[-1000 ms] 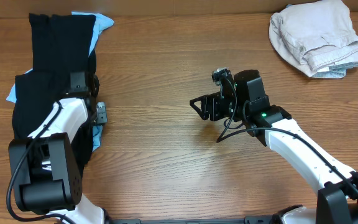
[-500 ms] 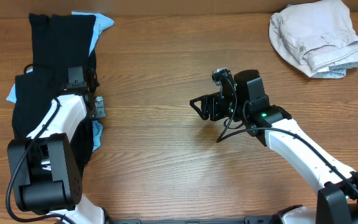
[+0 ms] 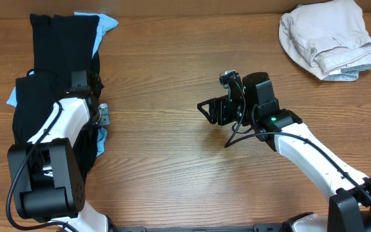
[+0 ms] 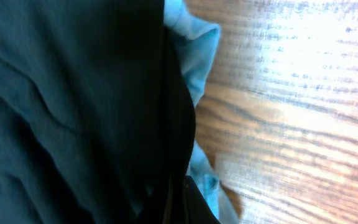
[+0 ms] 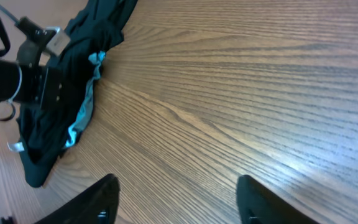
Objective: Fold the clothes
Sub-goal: 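Lift the black T-shirt up with the left gripper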
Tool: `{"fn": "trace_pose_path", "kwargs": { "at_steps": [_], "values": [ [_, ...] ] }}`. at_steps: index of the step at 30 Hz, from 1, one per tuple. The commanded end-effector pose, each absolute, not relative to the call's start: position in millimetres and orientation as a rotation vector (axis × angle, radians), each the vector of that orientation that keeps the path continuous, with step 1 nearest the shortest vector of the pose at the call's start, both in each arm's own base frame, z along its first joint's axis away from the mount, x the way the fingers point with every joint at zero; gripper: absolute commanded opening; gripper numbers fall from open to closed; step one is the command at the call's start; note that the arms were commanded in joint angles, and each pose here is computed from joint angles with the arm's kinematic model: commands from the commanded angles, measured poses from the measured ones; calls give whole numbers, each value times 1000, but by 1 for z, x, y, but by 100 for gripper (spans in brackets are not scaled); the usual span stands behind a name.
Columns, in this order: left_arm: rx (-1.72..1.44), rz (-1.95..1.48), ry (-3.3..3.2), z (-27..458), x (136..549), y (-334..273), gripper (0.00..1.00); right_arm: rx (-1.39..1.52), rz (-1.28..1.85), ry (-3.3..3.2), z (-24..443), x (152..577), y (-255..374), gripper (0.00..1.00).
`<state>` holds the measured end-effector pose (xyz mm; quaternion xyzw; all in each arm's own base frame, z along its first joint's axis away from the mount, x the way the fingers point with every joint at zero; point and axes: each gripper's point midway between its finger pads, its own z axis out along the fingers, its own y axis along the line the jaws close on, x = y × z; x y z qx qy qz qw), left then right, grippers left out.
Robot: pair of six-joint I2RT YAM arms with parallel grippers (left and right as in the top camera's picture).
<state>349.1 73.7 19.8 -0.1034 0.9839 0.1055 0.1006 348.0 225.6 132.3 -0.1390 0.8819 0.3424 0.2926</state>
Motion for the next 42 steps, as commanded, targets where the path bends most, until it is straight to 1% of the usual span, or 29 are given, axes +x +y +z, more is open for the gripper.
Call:
{"fn": "trace_pose_path", "kwargs": {
  "at_steps": [1, 2, 3, 7, 8, 9, 12, 19, 24, 25, 28, 33, 38, 40, 42],
  "values": [
    [-335, 263, 2915, 33, 356, 72, 4, -354, 879, 2323, 140, 358, 222, 57],
    [-332, 224, 2915, 52, 363, 69, 4, -336, 878, 2314, 142, 362, 218, 52],
    [-328, 202, 2909, 65, 368, 67, 4, -316, 878, 2309, 144, 364, 215, 50],
    [-309, 99, 2836, 135, 396, 57, 4, -257, 870, 2269, 162, 374, 199, 47],
    [-297, 62, 2806, 157, 403, 52, 4, -247, 865, 2254, 169, 376, 195, 47],
    [-265, -19, 2735, 201, 416, 40, 4, -229, 853, 2224, 184, 378, 186, 47],
    [-192, -122, 2605, 268, 428, 19, 4, -207, 837, 2181, 209, 376, 173, 47],
    [57, -326, 2256, 408, 428, -51, 4, -200, 817, 2077, 261, 355, 157, 48],
    [214, -422, 1983, 493, 413, -98, 4, -212, 829, 2064, 274, 339, 155, 49],
    [227, -441, 1932, 508, 409, -106, 4, -216, 834, 2069, 274, 336, 155, 52],
    [271, -490, 1802, 544, 400, -129, 4, -224, 850, 2088, 271, 331, 157, 55],
    [338, -566, 1636, 584, 388, -165, 4, -237, 842, 2132, 261, 326, 156, 60],
    [381, -618, 1527, 609, 378, -189, 4, -288, 811, 2177, 249, 318, 155, 65],
    [385, -627, 1512, 612, 376, -192, 4, -288, 811, 2198, 245, 315, 154, 66],
    [383, -626, 1511, 613, 376, -194, 4, -362, 844, 2203, 243, 306, 160, 68]
  ]
}}
